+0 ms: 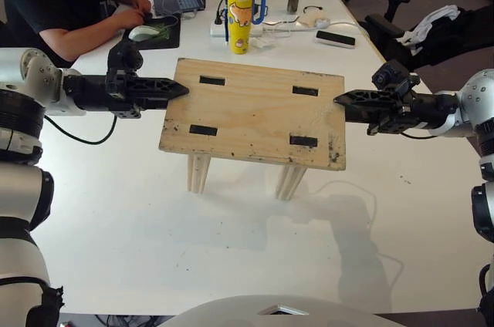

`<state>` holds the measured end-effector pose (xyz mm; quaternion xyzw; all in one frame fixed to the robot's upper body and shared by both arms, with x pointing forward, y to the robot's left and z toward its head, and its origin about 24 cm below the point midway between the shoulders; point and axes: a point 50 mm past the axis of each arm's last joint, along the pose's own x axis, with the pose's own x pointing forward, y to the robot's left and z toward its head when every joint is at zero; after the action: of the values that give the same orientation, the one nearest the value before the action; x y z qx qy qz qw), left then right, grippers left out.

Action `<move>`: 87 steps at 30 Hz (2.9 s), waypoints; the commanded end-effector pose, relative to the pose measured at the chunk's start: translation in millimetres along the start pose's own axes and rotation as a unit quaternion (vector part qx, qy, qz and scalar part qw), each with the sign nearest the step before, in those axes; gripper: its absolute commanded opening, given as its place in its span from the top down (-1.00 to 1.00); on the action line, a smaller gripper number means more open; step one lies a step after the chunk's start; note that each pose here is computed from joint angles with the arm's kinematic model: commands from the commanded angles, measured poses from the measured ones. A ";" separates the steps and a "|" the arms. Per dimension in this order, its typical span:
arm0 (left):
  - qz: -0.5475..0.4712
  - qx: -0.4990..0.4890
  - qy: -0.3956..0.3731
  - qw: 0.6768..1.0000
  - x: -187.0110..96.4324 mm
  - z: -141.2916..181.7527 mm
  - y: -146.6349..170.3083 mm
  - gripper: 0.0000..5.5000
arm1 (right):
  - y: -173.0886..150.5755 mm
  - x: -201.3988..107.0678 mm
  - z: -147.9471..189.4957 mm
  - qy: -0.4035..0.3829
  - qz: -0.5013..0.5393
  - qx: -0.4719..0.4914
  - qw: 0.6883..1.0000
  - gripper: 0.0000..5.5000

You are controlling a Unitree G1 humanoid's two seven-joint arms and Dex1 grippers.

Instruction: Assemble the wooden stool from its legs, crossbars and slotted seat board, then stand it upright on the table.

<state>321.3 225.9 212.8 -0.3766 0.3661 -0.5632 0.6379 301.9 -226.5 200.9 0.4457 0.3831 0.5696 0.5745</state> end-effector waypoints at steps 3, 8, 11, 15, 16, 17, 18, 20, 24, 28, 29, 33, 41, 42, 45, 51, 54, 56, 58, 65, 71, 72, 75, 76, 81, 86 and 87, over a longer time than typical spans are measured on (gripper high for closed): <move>0.038 0.020 -0.031 0.999 -13.9 9.1 -3.0 -0.02 | -8.4 -17.1 6.1 -0.035 -0.055 -0.021 0.998 0.23; 0.054 0.030 -0.057 0.996 -24.6 10.8 -0.7 -0.31 | -16.8 -33.7 1.2 -0.050 -0.091 -0.027 0.994 -0.06; 0.071 0.036 -0.062 0.995 -32.2 8.8 1.7 -0.38 | -20.4 -40.1 -4.1 -0.049 -0.102 -0.029 0.993 -0.26; 0.185 0.057 -0.018 0.981 -68.4 -14.1 19.9 -0.38 | -30.6 -49.4 -21.0 -0.011 -0.132 -0.042 0.990 -0.45; 0.223 0.057 0.007 0.973 -81.4 -25.4 26.8 -0.38 | -34.5 -52.1 -26.6 0.007 -0.146 -0.053 0.988 -0.55; 0.275 0.061 0.049 0.958 -98.4 -40.5 36.9 -0.38 | -40.9 -56.8 -35.2 0.044 -0.172 -0.083 0.981 -0.59; 0.310 0.072 0.091 0.944 -112.6 -54.1 44.4 -0.38 | -47.2 -61.4 -43.2 0.081 -0.194 -0.117 0.971 -0.61; 0.353 0.071 0.143 0.922 -135.8 -77.0 53.4 -0.38 | -56.5 -68.7 -52.1 0.121 -0.216 -0.187 0.951 -0.61; 0.288 0.138 0.244 0.916 -125.0 -98.1 51.9 -0.38 | -64.2 -69.8 -76.9 0.189 -0.248 -0.314 0.897 -0.61; 0.147 0.188 0.133 0.962 -71.4 -62.4 32.0 -0.38 | -73.1 -55.7 -96.7 0.164 -0.223 -0.317 0.907 -0.61; 0.115 0.198 0.099 0.968 -60.7 -49.6 24.4 -0.38 | -76.4 -53.7 -100.4 0.147 -0.221 -0.311 0.913 -0.61; 0.046 0.212 0.042 0.975 -42.6 -33.3 2.8 -0.38 | -84.9 -43.2 -115.3 0.088 -0.211 -0.300 0.926 -0.61; 0.154 0.248 0.092 0.952 -69.8 -59.1 20.5 -0.38 | -103.0 -31.3 -124.1 0.036 -0.270 -0.356 0.894 -0.61; 0.156 0.257 0.094 0.949 -69.7 -61.5 21.8 -0.38 | -105.6 -28.4 -123.3 0.038 -0.282 -0.368 0.885 -0.61; 0.141 0.280 0.098 0.945 -62.8 -67.9 22.3 -0.38 | -103.6 -14.3 -112.9 0.016 -0.313 -0.428 0.848 -0.61; 0.171 0.320 0.081 0.928 -53.4 -79.7 39.8 -0.38 | -79.5 43.9 -74.9 -0.038 -0.268 -0.551 0.789 -0.61; 0.160 0.318 0.054 0.933 -37.8 -86.3 49.4 -0.38 | -83.2 74.1 -59.3 -0.049 -0.230 -0.567 0.789 -0.61; 0.151 0.313 0.043 0.937 -30.2 -92.6 53.9 -0.38 | -84.4 91.7 -49.5 -0.057 -0.197 -0.563 0.801 -0.61; 0.151 0.307 0.037 0.939 -25.8 -98.2 58.1 -0.38 | -86.5 104.8 -38.9 -0.062 -0.180 -0.560 0.806 -0.61; 0.142 0.297 0.022 0.944 -14.8 -106.4 62.5 -0.38 | -100.3 120.7 -16.2 -0.066 -0.133 -0.514 0.845 -0.61; 0.145 0.289 0.019 0.946 -13.2 -109.5 68.6 -0.38 | -103.0 125.7 -10.2 -0.049 -0.106 -0.505 0.855 -0.54; 0.144 0.286 0.017 0.947 -12.8 -110.2 69.7 -0.38 | -102.6 126.2 -8.6 -0.051 -0.105 -0.510 0.852 -0.50; 0.145 0.281 0.020 0.948 -11.2 -117.5 73.5 -0.38 | -103.9 129.0 -5.0 -0.054 -0.107 -0.514 0.850 -0.42; 0.145 0.279 0.019 0.949 -10.3 -119.5 74.5 -0.38 | -104.3 130.6 -4.7 -0.054 -0.103 -0.512 0.851 -0.41; 0.143 0.274 0.006 0.951 -6.6 -121.2 77.9 -0.38 | -104.8 146.0 -7.2 -0.045 -0.068 -0.504 0.860 -0.13; 0.146 0.275 0.009 0.950 -5.2 -120.7 82.4 -0.38 | -108.2 155.4 -8.1 -0.046 -0.065 -0.493 0.866 0.14; 0.147 0.276 0.010 0.950 -5.0 -120.8 82.9 -0.38 | -108.8 155.7 -7.7 -0.050 -0.069 -0.491 0.867 0.20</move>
<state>247.9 228.9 85.3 -0.1337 0.2525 -0.5493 0.7852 333.7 -69.5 100.0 0.1107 0.0595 0.6236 0.7716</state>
